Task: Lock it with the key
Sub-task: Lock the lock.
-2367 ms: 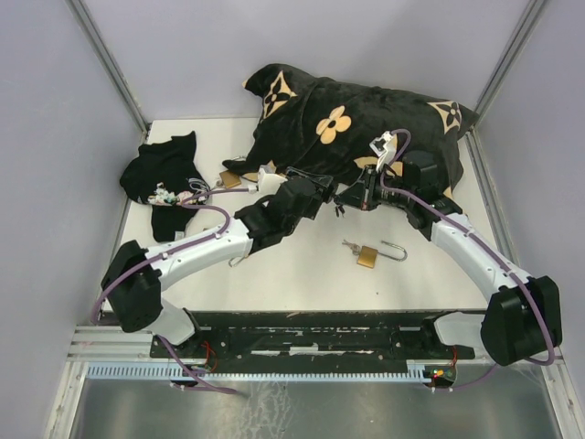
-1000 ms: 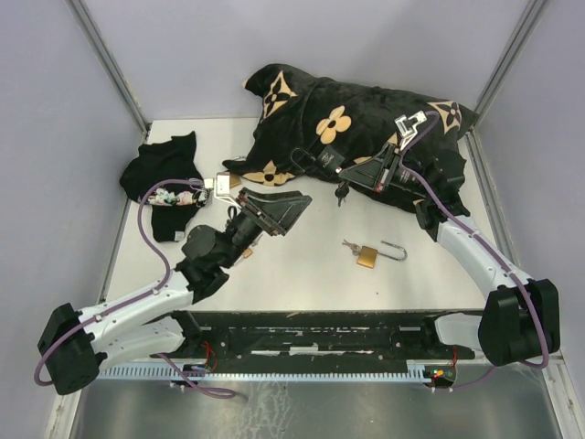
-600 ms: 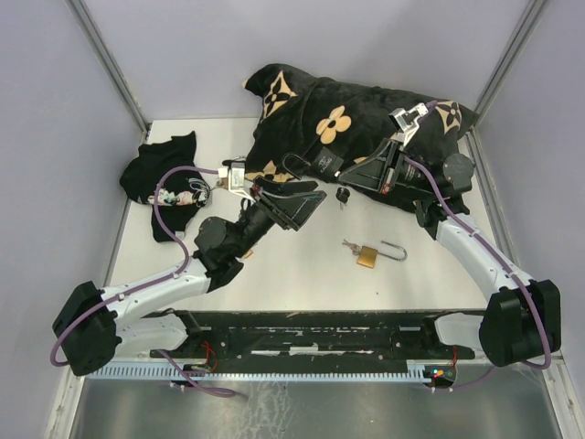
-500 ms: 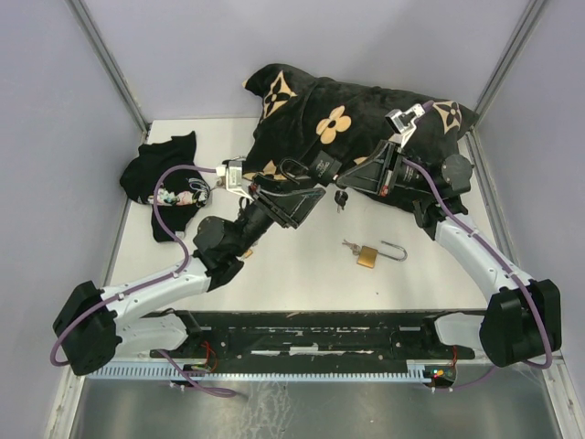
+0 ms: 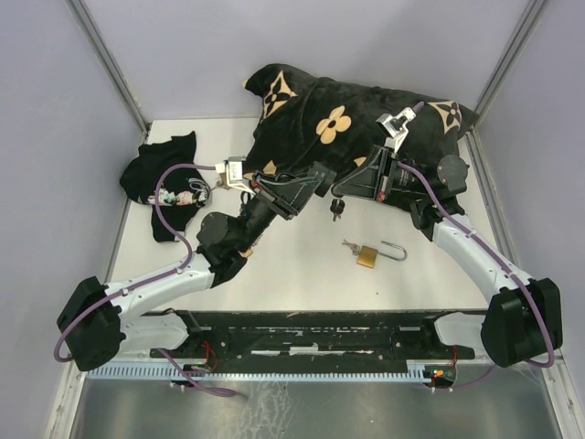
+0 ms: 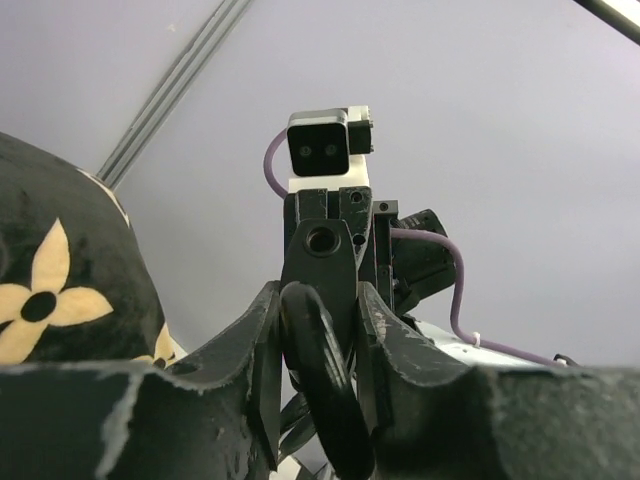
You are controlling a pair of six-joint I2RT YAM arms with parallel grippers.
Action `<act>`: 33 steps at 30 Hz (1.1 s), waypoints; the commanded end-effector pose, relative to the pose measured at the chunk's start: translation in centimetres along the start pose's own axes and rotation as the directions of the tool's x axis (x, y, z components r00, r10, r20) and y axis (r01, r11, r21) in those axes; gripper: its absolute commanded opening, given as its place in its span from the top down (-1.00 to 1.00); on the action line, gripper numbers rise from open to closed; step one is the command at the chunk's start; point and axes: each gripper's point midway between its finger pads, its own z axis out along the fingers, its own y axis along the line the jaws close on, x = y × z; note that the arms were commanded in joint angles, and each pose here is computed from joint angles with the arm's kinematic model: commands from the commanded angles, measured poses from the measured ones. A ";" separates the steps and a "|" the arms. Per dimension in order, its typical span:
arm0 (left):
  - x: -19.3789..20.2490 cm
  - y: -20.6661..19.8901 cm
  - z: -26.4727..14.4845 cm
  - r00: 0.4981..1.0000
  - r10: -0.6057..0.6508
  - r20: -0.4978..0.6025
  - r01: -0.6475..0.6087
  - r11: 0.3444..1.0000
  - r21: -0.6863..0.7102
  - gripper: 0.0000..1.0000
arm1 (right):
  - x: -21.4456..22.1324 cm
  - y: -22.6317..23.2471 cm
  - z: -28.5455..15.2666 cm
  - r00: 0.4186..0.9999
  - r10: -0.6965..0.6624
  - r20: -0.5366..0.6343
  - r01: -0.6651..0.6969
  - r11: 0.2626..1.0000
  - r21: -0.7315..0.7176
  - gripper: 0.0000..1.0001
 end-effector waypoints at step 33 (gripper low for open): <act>-0.5 0.6 -11.0 0.871 0.464 -0.163 -0.459 0.886 0.069 -0.77 | -1.5 0.3 -0.7 0.991 -0.130 0.012 0.130 0.991 0.022 0.97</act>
